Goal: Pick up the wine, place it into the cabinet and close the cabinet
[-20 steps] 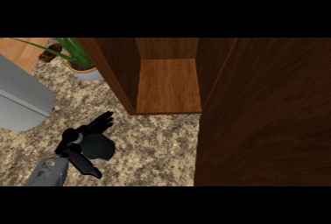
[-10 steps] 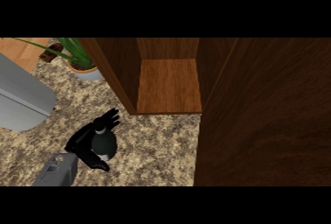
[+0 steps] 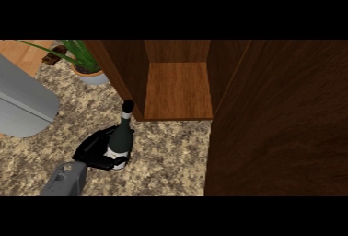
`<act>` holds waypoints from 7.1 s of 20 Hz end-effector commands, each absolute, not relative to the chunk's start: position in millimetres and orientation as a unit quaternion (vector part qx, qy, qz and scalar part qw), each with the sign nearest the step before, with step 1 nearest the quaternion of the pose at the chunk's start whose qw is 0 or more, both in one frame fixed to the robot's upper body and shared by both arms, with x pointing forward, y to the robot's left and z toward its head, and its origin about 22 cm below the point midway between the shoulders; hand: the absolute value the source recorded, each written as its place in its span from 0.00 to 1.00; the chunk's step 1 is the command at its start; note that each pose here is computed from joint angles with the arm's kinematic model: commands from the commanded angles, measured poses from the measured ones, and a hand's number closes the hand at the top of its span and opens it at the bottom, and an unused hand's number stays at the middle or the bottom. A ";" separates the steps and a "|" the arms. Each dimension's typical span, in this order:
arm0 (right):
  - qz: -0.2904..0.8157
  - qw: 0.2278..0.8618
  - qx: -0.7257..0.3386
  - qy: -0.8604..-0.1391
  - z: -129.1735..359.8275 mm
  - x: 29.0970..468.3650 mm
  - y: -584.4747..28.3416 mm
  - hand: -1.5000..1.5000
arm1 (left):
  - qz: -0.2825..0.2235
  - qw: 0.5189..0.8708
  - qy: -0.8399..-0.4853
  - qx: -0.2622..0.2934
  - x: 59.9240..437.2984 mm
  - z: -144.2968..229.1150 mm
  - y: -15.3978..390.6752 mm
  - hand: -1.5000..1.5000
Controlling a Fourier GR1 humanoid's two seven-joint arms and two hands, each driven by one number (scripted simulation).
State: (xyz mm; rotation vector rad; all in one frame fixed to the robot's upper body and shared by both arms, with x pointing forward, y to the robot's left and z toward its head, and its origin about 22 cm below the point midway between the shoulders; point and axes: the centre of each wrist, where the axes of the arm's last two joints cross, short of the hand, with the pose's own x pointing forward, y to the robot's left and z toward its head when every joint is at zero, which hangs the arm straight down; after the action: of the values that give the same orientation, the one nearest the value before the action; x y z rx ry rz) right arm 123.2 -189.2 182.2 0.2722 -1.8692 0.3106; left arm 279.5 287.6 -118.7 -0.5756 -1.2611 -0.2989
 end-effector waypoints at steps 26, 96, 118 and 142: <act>0.117 0.555 0.137 -0.812 211.9 79.6 -204.7 0.00 | 0.126 0.604 -0.777 -0.130 229.9 -83.6 260.9 1.00; 0.131 0.553 0.147 -0.810 196.9 90.5 -216.8 0.00 | 0.157 0.678 -0.718 -0.023 394.9 21.3 78.9 1.00; 0.138 0.547 0.166 -0.808 191.5 94.3 -210.7 0.00 | 0.074 0.665 -0.715 0.204 441.5 49.3 120.7 0.00; 0.126 0.547 0.163 -0.812 189.8 85.7 -212.2 0.00 | 0.035 0.622 -0.774 0.113 436.2 40.6 119.5 0.00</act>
State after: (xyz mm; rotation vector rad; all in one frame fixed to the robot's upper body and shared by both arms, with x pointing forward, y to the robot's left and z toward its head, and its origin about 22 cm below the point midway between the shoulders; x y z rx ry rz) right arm 118.1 -200.7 162.5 0.3389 -1.8692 0.3251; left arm 432.1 102.0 36.7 0.2978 -1.7341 0.0743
